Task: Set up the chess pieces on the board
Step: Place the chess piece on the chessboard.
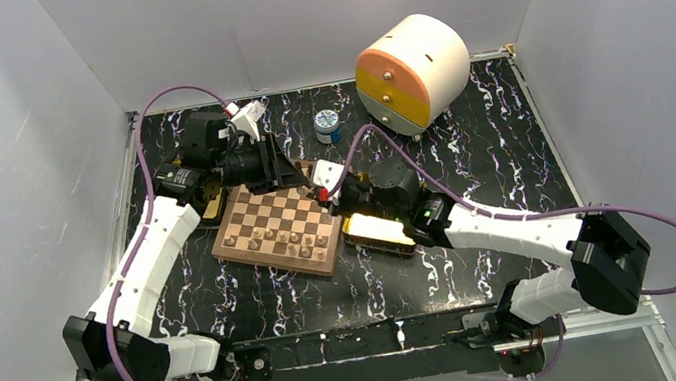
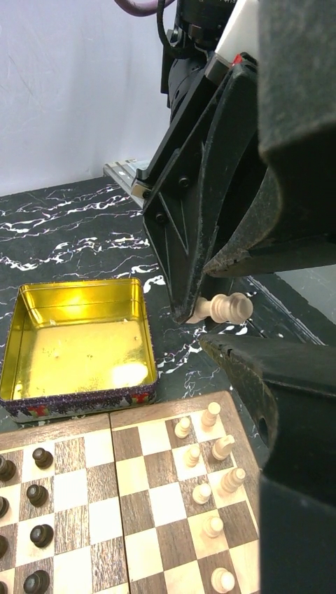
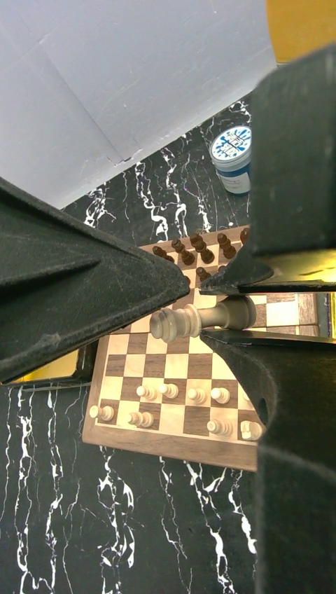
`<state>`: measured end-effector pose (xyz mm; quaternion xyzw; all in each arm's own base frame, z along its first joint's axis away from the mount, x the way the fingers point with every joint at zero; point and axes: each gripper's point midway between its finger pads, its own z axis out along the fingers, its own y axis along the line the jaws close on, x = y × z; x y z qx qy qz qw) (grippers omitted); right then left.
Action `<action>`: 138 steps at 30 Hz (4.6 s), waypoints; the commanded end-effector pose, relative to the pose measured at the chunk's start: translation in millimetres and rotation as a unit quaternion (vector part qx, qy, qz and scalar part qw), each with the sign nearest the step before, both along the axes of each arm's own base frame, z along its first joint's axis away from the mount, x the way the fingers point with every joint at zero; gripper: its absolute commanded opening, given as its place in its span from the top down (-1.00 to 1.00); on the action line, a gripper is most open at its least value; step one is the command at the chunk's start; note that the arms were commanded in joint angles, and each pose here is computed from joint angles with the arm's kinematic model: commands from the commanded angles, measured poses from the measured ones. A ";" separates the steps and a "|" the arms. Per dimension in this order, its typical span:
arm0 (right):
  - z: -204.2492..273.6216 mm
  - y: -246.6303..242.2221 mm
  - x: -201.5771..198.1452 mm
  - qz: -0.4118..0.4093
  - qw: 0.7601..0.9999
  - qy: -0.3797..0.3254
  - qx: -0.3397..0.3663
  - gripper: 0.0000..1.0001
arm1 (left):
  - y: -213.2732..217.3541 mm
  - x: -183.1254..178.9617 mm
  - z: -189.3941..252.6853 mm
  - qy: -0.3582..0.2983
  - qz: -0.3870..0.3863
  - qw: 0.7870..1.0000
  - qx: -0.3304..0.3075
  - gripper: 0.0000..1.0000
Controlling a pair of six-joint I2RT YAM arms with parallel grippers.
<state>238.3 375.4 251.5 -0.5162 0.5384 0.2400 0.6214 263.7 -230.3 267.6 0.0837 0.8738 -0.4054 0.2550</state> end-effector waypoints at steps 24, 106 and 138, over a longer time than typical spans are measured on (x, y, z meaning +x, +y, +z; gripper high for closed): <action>22.4 3.7 7.7 -0.034 0.997 0.030 0.059 1.00 | 1.0 -11.7 0.6 -0.002 -0.014 1.000 -0.003 0.74; -19.0 -78.1 -36.1 -0.100 0.982 0.152 0.039 -0.97 | 118.9 -9.1 -186.0 0.066 0.138 0.896 0.417 0.94; -20.2 -78.4 -36.0 -0.102 0.982 0.153 0.038 -0.97 | 120.5 -9.2 -189.8 0.063 0.131 0.890 0.432 0.82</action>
